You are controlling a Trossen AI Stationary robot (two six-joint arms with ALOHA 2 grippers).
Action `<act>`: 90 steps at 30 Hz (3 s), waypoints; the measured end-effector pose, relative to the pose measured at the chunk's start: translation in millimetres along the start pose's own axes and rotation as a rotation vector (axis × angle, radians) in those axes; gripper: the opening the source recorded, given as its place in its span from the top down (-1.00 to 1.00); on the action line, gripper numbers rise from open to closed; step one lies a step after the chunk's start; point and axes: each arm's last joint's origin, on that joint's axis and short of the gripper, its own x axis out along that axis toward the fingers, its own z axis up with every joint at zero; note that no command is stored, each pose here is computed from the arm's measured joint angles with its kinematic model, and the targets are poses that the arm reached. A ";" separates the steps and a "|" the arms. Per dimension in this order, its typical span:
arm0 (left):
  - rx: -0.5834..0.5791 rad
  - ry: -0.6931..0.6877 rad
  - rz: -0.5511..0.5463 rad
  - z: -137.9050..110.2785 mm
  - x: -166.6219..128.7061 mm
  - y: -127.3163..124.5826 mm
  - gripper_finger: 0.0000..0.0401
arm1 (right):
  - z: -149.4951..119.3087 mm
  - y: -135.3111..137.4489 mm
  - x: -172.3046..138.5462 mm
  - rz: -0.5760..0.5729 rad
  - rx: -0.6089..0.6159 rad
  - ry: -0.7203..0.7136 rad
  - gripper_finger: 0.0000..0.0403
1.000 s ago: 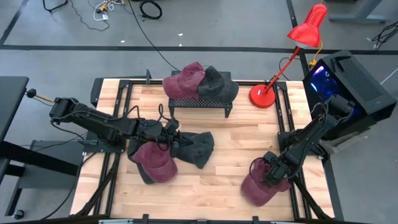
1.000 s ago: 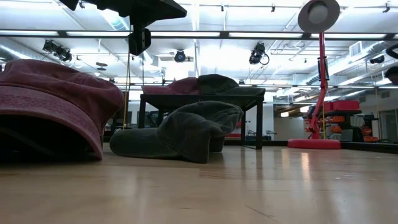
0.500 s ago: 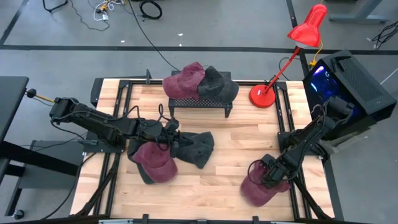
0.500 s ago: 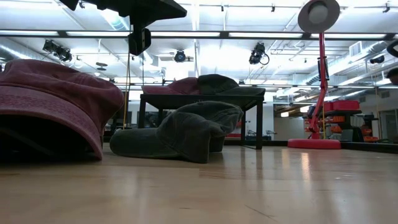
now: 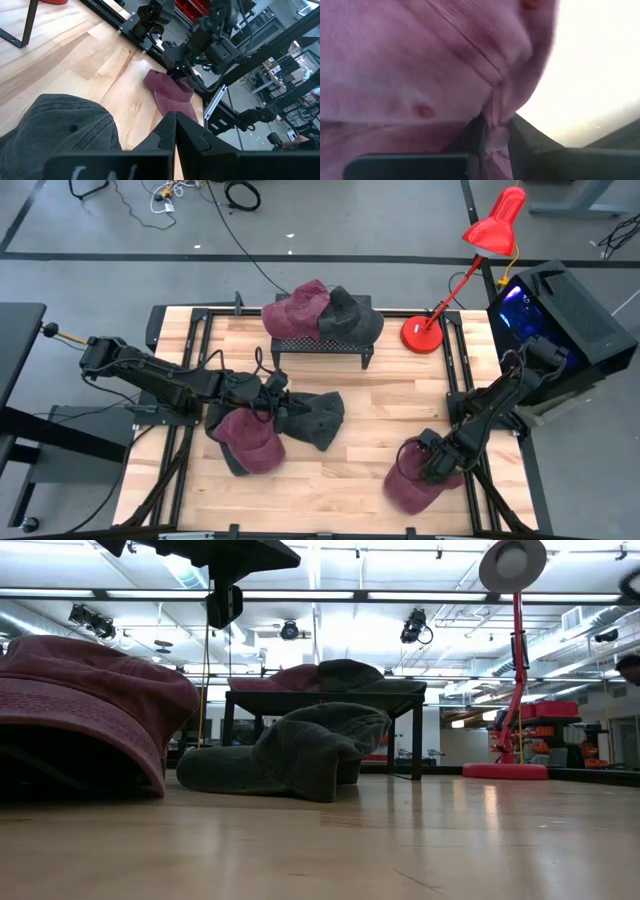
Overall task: Pick & Place hat
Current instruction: Stack the right red cap on top of the red cap on the shelf
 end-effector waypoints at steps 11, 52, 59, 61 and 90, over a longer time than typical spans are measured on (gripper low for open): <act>-0.005 -0.002 -0.069 2.4 -0.2 -4.3 0.94 | -4.3 23.9 -50.8 0.004 -0.025 -0.099 0.77; 0.171 -0.140 -0.141 26.0 -34.9 -19.8 0.94 | 54.9 53.7 -291.9 0.540 -0.038 -0.764 0.77; 0.177 -0.156 -0.153 27.5 -35.4 -21.1 0.94 | 74.6 34.6 -333.3 0.587 -0.026 -0.907 0.77; 0.198 -0.176 -0.167 29.2 -36.4 -22.7 0.94 | 80.6 29.0 -341.7 0.589 -0.029 -0.944 0.77; 0.246 -0.246 -0.118 48.5 -131.3 -22.3 0.97 | 218.5 -20.7 -387.7 0.717 0.056 -1.352 0.77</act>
